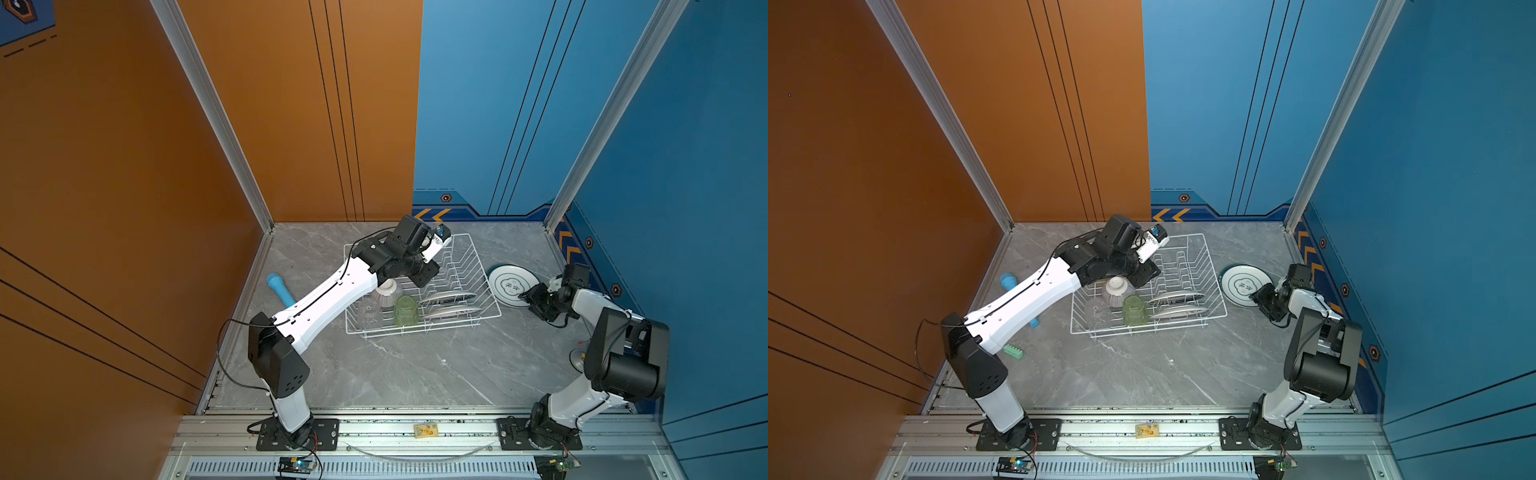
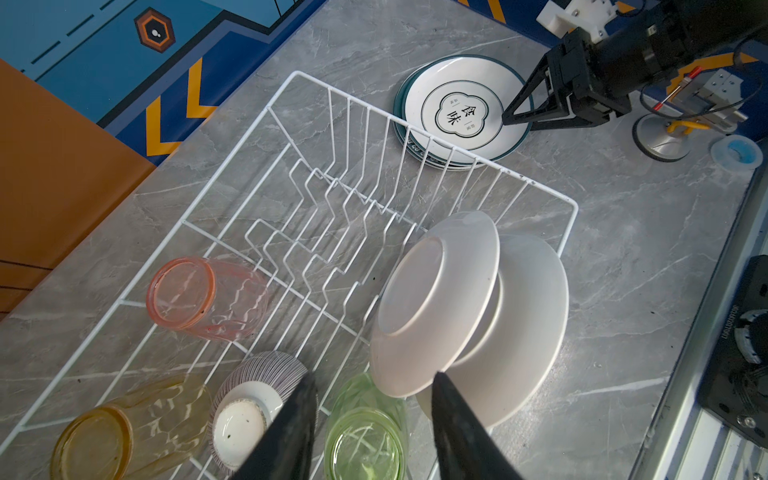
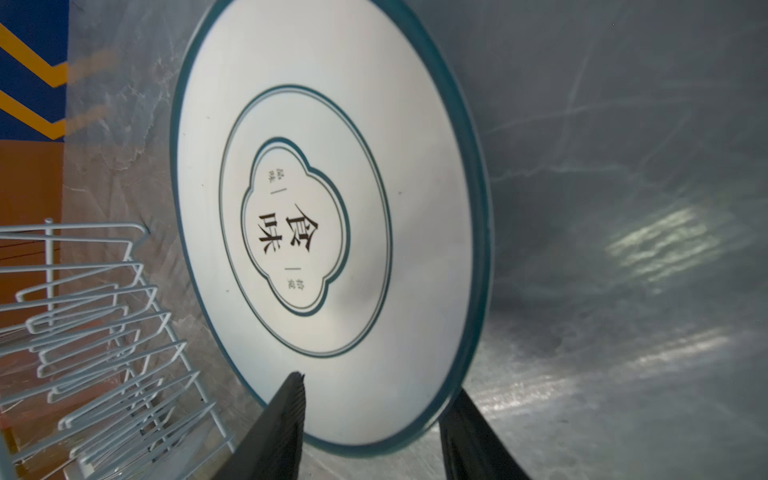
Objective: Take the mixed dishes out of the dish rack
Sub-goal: 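Lower the white plate onto the plate stack with the right gripper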
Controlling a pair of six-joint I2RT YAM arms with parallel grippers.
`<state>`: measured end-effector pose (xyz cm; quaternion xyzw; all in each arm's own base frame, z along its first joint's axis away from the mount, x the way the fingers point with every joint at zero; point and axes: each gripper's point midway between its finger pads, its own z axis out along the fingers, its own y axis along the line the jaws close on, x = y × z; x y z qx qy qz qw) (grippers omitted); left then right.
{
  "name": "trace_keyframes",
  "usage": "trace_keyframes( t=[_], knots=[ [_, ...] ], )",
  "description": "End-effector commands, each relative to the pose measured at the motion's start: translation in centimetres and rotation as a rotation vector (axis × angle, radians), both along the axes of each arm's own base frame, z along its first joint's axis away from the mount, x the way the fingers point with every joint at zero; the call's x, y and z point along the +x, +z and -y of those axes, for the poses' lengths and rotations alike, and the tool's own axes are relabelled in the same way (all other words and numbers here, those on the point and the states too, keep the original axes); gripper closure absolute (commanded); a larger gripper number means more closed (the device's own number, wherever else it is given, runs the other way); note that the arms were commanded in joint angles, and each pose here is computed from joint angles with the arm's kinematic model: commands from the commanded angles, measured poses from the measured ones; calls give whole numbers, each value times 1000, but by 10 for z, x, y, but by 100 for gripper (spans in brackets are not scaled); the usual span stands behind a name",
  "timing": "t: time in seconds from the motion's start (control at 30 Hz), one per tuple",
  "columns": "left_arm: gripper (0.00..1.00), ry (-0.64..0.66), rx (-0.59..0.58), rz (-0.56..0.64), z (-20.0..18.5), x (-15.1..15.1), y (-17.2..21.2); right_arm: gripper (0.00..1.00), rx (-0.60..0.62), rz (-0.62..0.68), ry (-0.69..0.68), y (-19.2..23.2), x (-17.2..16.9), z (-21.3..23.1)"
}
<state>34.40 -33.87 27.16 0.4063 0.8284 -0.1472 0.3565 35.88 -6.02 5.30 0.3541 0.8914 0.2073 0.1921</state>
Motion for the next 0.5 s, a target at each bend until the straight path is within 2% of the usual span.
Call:
trace_keyframes(
  t=[0.0,0.27,0.47],
  knots=[
    [54,-7,46,-8,-2,-3,-10,50,-73,-30,26,9,-7,3],
    [53,-36,86,-27,1,-7,-22,49,-92,-16,38,23,-9,3],
    [55,-126,139,3,21,-20,-31,49,-187,51,60,72,-13,11]
  ],
)
